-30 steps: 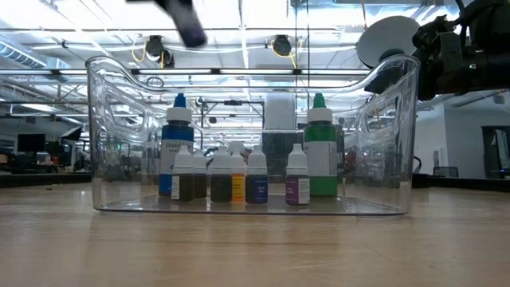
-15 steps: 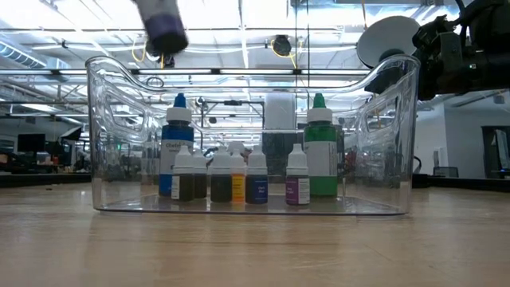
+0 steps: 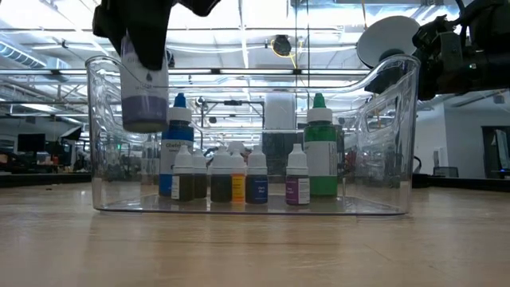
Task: Pick & Place food coloring
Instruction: Put the big purple food coloring bottle into the bin
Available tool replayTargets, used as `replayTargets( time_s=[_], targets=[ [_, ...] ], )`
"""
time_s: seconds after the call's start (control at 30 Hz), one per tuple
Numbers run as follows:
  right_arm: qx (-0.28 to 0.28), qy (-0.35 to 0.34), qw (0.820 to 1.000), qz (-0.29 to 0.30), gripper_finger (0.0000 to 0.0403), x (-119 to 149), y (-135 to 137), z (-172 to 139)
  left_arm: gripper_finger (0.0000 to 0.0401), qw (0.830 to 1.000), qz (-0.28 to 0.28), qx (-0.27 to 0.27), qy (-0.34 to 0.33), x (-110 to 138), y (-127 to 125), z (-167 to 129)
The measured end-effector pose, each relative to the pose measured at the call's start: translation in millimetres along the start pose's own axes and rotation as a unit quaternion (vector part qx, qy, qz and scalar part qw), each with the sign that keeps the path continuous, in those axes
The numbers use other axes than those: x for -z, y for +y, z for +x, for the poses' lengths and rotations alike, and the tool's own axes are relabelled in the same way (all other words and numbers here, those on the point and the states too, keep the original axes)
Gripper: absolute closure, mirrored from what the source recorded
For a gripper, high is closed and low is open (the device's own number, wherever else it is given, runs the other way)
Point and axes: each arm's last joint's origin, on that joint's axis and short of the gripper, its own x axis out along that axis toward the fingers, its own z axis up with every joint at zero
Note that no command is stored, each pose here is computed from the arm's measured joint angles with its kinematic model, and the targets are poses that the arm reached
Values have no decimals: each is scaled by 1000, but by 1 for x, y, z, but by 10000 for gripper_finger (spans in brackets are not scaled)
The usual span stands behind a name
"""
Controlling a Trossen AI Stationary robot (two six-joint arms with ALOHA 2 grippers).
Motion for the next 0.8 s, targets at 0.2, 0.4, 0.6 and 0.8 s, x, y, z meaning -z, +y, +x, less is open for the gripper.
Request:
replayTargets(
  time_s=[0.2,0.4,0.6,0.8],
  targets=[
    [0,0,1000,0,297,0,0,0,261,1000,-4,-9,12,-1,-2,10],
    [0,0,1000,0,297,0,0,0,261,1000,-8,-21,18,-5,-3,22],
    [0,1,1000,0,296,0,0,0,261,998,-5,-37,45,-7,-5,40],
    [0,1,1000,0,298,0,0,0,261,998,-5,-35,47,-8,-7,46]
  ],
)
